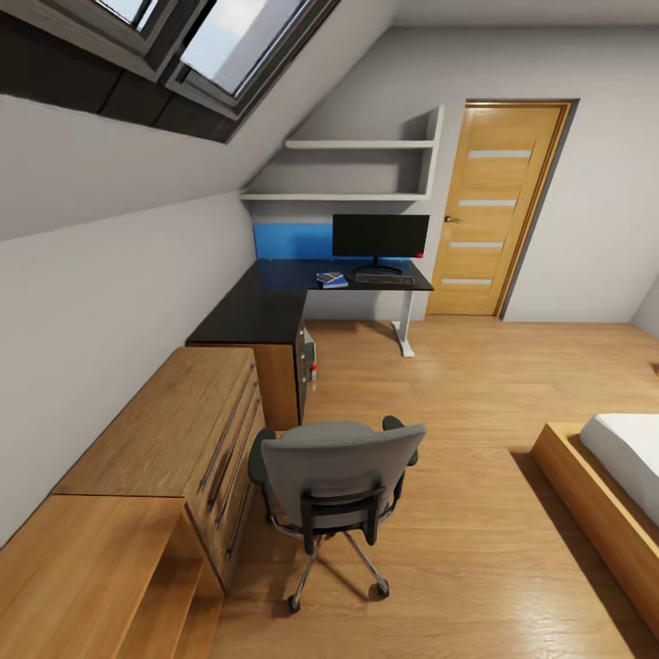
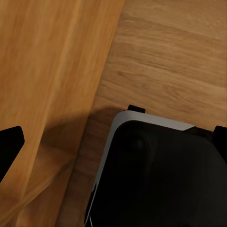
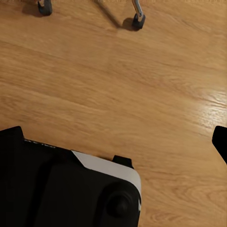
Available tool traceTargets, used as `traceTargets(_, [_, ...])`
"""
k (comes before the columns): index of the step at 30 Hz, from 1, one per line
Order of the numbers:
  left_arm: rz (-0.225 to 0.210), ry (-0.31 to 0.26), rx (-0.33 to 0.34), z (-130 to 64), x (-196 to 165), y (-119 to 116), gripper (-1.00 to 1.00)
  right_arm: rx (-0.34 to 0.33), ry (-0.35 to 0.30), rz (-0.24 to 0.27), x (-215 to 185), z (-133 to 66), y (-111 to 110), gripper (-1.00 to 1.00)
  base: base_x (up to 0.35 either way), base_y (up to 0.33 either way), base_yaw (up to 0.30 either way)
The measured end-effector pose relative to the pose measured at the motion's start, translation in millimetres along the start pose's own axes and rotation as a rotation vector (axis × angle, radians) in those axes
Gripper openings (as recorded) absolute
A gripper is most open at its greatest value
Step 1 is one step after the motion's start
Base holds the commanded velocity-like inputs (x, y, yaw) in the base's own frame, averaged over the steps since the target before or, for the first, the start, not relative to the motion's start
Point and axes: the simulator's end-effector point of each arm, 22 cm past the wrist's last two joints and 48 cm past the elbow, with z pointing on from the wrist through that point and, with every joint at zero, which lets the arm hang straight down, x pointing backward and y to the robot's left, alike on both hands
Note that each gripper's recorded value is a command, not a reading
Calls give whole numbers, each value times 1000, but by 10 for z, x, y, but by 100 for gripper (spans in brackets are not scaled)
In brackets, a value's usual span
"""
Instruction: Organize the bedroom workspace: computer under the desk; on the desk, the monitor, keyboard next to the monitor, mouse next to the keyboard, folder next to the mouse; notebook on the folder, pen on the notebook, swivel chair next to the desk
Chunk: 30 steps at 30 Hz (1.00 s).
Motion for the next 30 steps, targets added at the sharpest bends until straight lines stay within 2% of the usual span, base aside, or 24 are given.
traceTargets(2, [-2, -4, 3, 21, -21, -20, 100, 0, -2, 0, -7, 20, -1, 100, 0, 0, 0])
traceTargets(3, [-13, -30, 31, 65, -229, -174, 100, 8, -34, 1, -83, 43, -78, 100, 0, 0, 0])
traceTargets(9, [6, 100, 85, 137, -213, -468, 100, 51, -149, 20, -538, 206, -407, 100, 0, 0, 0])
traceTargets(12, [8, 115, 107, 156, -269, -596, 100, 81, -178, 44, -670, 255, -530, 100, 0, 0, 0])
traceTargets(13, [7, 116, 122, 160, -326, -699, 100, 110, -188, 62, -722, 271, -620, 100, 0, 0, 0])
traceTargets(18, [-4, 76, 166, 289, -859, -1053, 100, 208, -233, 102, -1018, 366, -903, 100, 0, 0, 0])
traceTargets(20, [-6, 52, 190, 340, -1187, -1250, 100, 251, -282, 119, -1365, 445, -1066, 100, 0, 0, 0])
traceTargets(23, [-11, 31, 200, 386, -1389, -1338, 100, 272, -304, 137, -1539, 504, -1169, 100, 0, 0, 0])
traceTargets(28, [-17, -12, 215, 463, -1776, -1467, 100, 315, -320, 215, -1707, 581, -1351, 100, 0, 0, 0])
traceTargets(30, [-18, -22, 217, 499, -1877, -1491, 100, 363, -312, 302, -1660, 587, -1566, 100, 0, 0, 0])
